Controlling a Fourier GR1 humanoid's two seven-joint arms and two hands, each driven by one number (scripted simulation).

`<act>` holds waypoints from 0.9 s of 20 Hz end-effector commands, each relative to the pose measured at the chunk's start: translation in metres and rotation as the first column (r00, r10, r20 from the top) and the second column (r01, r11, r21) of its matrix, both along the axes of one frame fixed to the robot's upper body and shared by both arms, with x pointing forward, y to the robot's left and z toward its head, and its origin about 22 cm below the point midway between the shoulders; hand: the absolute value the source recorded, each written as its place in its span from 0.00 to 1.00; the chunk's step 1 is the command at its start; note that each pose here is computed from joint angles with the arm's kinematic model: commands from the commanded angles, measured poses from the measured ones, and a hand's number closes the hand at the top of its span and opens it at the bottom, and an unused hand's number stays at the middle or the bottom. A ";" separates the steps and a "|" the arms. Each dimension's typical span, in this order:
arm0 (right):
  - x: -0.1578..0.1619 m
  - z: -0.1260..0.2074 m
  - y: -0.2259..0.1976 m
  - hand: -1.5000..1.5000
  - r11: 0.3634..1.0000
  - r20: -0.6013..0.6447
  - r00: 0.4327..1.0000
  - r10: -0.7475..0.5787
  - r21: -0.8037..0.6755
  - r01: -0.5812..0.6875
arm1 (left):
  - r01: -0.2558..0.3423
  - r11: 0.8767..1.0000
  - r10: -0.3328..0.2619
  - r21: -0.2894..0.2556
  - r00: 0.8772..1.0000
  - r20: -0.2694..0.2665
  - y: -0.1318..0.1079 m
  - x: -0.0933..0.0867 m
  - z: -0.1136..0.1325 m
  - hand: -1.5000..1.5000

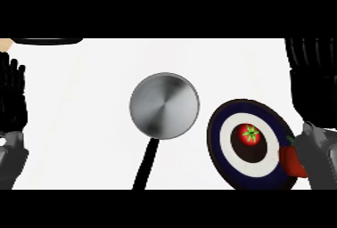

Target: Pick the tomato from the plate and place it in the pan

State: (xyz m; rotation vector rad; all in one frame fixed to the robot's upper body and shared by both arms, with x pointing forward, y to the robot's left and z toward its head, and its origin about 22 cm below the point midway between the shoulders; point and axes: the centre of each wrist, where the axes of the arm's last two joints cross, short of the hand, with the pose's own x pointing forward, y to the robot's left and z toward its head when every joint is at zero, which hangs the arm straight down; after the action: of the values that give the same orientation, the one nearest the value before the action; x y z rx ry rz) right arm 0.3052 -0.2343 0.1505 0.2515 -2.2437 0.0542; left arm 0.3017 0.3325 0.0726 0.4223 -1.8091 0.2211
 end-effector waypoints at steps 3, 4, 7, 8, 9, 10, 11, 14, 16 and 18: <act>0.006 -0.015 -0.005 0.00 0.985 -0.134 0.981 0.139 -0.085 -0.151 | 0.009 0.996 0.016 0.083 0.956 -0.294 0.007 -0.015 -0.043 0.50; 0.011 -0.018 0.004 0.00 0.968 -0.189 0.963 0.194 -0.122 -0.219 | 0.023 0.993 0.021 0.119 0.933 -0.359 0.024 -0.020 -0.046 0.50; 0.004 -0.012 -0.019 0.00 0.908 -0.008 0.993 -0.115 0.404 0.108 | -0.007 0.996 0.046 0.092 0.900 -0.433 0.026 -0.036 -0.065 0.50; 0.001 0.003 -0.072 1.00 0.834 -0.060 0.977 -0.205 -0.533 0.142 | -0.005 0.991 0.065 0.133 0.890 -0.450 0.034 -0.039 -0.065 0.50; -0.001 0.004 -0.082 1.00 0.757 -0.030 0.966 -0.256 -0.628 0.181 | -0.002 0.991 0.066 0.133 0.876 -0.477 0.034 -0.042 -0.070 0.50; -0.013 -0.068 -0.095 1.00 0.861 -0.273 0.834 -0.480 -0.328 0.388 | 0.014 0.991 0.062 0.133 0.835 -0.547 0.040 -0.052 -0.078 0.50; -0.016 -0.092 -0.075 1.00 0.929 -0.403 0.844 -0.354 -0.045 0.368 | 0.024 0.990 0.059 0.140 0.828 -0.558 0.038 -0.045 -0.071 0.50; -0.047 -0.126 -0.089 0.00 0.934 -0.278 0.892 -0.356 -0.067 0.351 | 0.079 0.988 0.016 0.133 0.803 -0.595 0.019 -0.032 -0.063 0.50; -0.066 -0.137 -0.082 0.00 0.950 -0.223 0.925 -0.308 -0.129 0.285 | 0.087 0.986 0.018 0.144 0.797 -0.604 0.027 -0.052 -0.065 0.50; -0.071 -0.114 -0.101 0.00 0.949 -0.197 0.941 -0.276 -0.210 0.234 | 0.086 0.988 0.010 0.132 0.800 -0.600 0.029 -0.042 -0.064 0.50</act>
State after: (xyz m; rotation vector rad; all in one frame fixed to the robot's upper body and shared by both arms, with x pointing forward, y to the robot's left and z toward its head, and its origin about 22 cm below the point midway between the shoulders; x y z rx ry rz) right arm 0.2563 -0.3195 0.0429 -0.1199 -1.9974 -0.0092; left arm 0.2606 0.3580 0.0086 0.5084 -1.2327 -0.0598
